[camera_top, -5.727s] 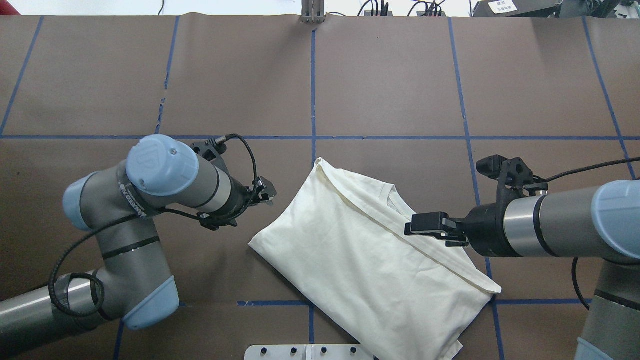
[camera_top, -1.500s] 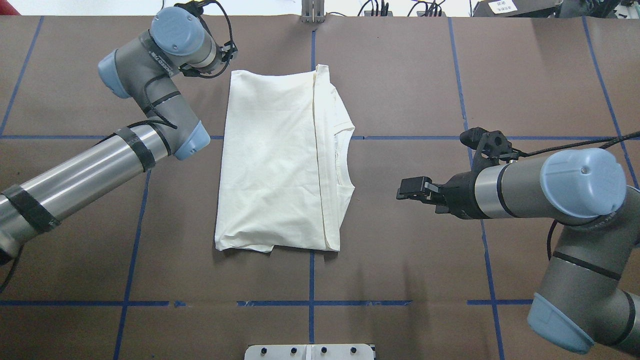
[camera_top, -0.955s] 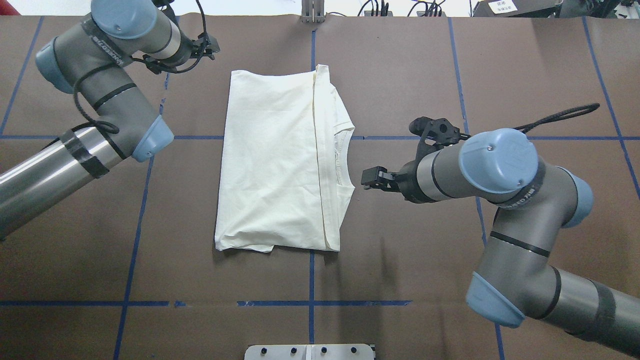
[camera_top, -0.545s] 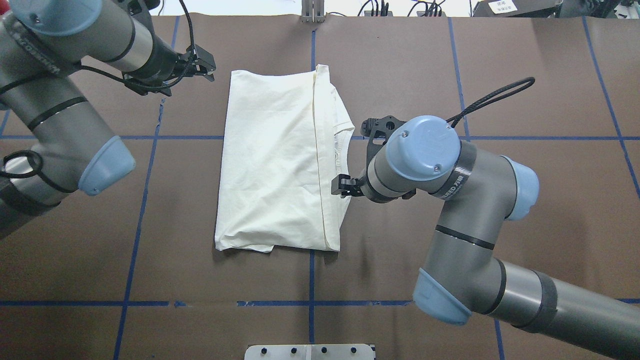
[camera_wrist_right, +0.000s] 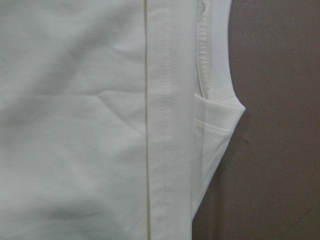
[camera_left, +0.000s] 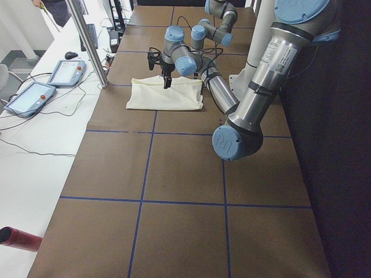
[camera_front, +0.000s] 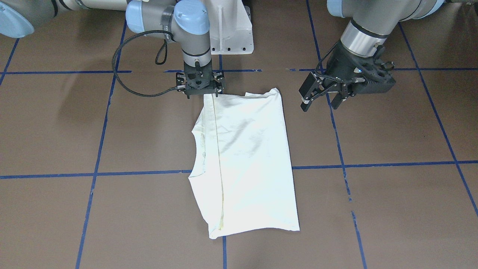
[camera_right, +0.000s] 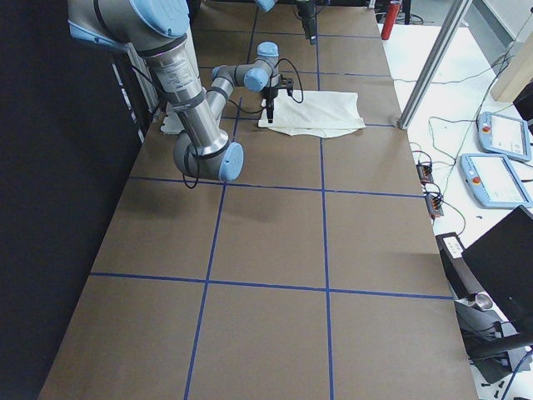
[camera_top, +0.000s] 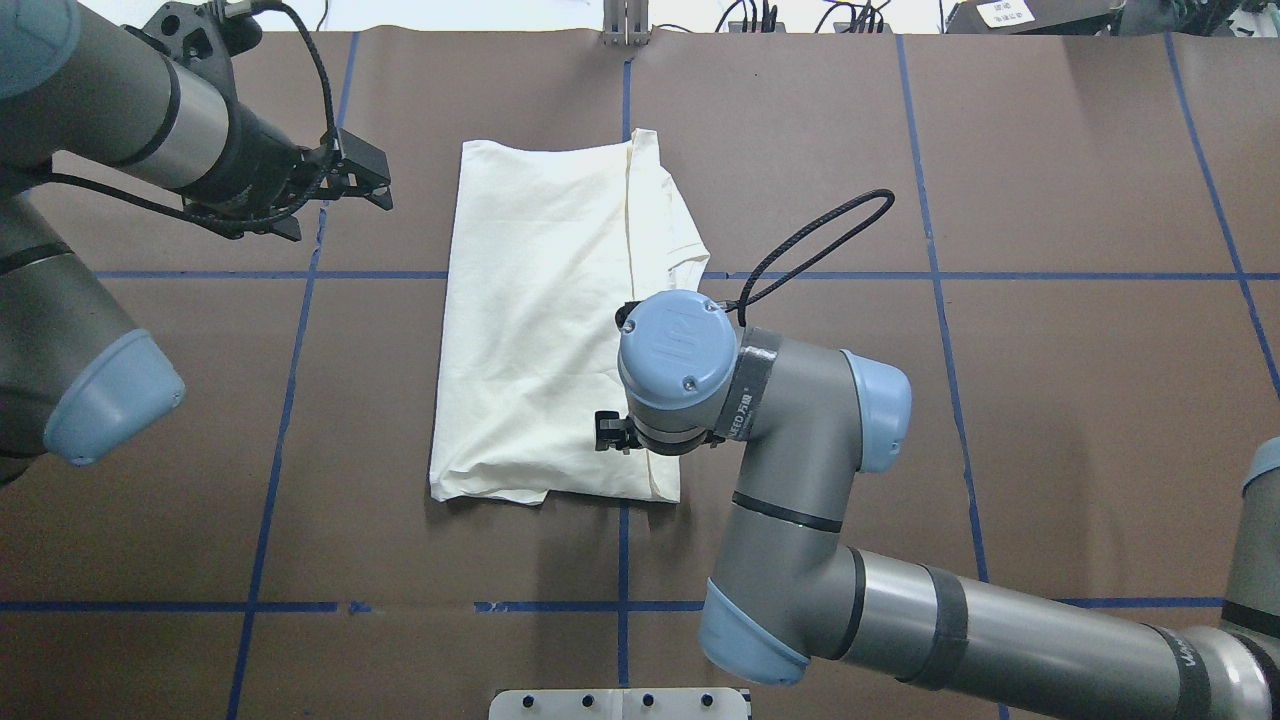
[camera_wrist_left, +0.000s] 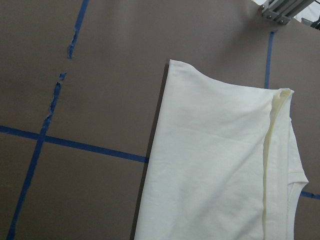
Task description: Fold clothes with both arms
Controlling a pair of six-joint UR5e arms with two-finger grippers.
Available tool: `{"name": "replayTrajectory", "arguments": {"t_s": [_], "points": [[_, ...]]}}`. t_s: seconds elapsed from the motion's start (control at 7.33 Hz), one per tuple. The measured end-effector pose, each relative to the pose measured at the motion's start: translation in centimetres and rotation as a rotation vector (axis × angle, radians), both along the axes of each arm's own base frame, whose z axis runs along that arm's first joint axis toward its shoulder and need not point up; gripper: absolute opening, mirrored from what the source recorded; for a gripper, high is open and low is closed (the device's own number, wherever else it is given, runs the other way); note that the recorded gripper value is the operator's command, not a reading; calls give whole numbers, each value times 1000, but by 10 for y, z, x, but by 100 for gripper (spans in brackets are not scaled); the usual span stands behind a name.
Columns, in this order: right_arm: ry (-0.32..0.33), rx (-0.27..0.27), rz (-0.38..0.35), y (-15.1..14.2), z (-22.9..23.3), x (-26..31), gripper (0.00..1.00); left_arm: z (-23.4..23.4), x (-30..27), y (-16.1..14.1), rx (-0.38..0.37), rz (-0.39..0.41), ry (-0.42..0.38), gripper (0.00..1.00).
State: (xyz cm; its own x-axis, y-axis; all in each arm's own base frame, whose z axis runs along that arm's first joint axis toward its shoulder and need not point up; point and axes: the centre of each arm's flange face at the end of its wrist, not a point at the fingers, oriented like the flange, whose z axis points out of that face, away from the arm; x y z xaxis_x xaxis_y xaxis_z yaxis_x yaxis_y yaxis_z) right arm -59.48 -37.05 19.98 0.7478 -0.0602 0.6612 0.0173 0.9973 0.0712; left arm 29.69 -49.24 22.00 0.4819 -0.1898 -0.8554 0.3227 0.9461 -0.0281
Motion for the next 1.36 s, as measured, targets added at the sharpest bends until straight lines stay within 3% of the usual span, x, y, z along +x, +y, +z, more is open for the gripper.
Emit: {"name": "replayTrajectory", "arguments": {"t_s": [0.55,1.36], "points": [[68,-4,-30,-8,23,-23,100,7,13,5,-7,19,-10,100],[107,-16,-39,-11,45,-21,100,6,21,10,-9,32,-7,100]]}}
